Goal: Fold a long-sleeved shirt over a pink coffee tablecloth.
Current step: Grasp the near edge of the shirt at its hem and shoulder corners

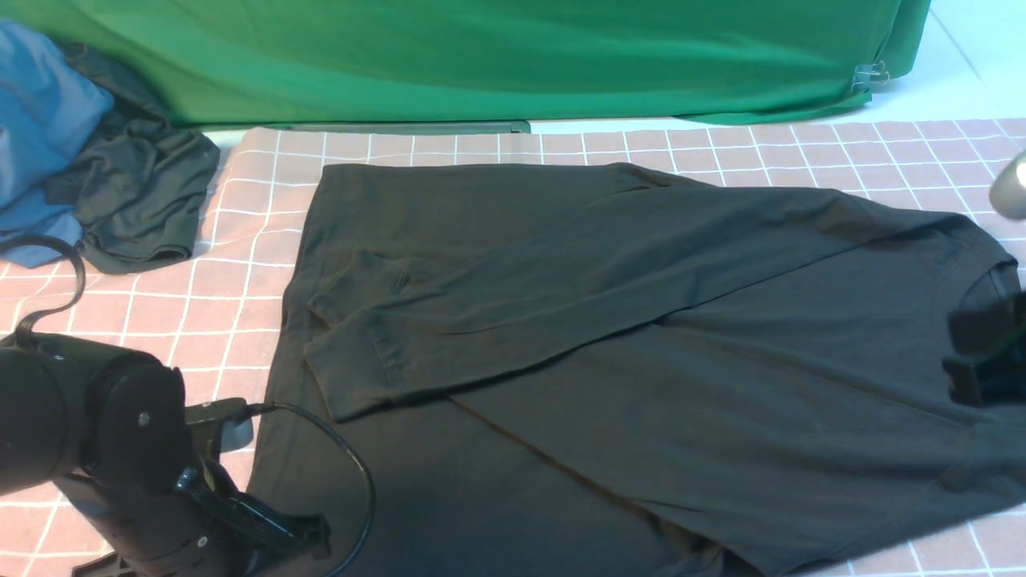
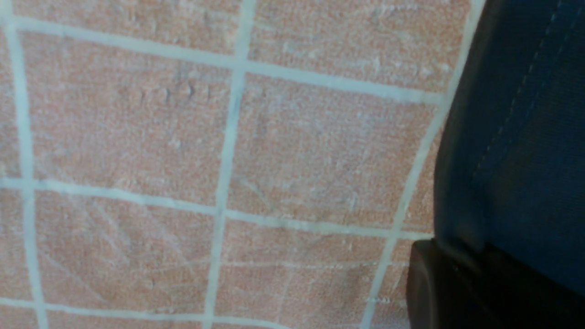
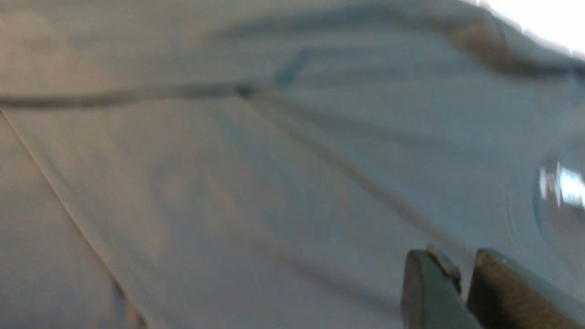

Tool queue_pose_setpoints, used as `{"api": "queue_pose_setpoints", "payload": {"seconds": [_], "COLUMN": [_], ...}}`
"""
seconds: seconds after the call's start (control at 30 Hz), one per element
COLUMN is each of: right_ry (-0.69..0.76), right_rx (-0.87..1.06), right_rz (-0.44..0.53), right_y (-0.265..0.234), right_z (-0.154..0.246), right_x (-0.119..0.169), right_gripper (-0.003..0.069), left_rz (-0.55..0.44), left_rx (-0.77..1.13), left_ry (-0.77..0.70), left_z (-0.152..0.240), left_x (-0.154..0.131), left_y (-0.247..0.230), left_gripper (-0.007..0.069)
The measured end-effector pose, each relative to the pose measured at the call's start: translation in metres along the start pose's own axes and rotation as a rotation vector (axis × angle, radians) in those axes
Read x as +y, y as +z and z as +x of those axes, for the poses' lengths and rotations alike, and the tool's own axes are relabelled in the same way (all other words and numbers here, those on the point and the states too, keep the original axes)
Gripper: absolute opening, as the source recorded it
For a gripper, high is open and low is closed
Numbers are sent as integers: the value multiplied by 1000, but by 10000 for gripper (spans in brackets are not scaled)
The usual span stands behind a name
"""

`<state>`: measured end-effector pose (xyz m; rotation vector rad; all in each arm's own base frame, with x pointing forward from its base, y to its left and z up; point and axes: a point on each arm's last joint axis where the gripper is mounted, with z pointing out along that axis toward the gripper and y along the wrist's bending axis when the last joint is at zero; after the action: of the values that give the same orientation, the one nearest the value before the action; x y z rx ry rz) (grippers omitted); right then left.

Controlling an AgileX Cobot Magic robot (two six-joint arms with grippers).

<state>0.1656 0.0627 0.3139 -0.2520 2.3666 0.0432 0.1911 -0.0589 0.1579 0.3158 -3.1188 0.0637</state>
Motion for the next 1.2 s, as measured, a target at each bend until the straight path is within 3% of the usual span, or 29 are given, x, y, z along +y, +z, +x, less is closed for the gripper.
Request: {"api": "queue_pose_setpoints", "payload": {"seconds": [0.17,0.53,0.67,0.8,0.9,1.07,1.2], "right_ry": [-56,-144,-150,-182,-188,-57,19], "right_rx": [259,607,623,646,644,646,647], "right_rz": [34,-139,-199,-314,-241,-24,-2], "right_y": [-6,38,59,80,93,107,109], "right_z": [1,15,22,34,36,33,32], "right_x": [0,27,36,48,43,7,-15], "right_gripper": [179,188,243,361,423,442,449], "left_rz": [-23,-23,-25,-36,-45,-46,-47], "left_rx": [-79,-253,-253,-257,-264,-265,-264], "left_ry": [4,-29,-29,-21,-14,-14,-14], "left_z": [6,36,39,38,38,38,38], "left_x": [8,30,32,33,33,33,34], "left_y": [-19,-69,-71,-71,-72,-72,-72], "left_gripper": [45,46,46,46,46,46,46]}}
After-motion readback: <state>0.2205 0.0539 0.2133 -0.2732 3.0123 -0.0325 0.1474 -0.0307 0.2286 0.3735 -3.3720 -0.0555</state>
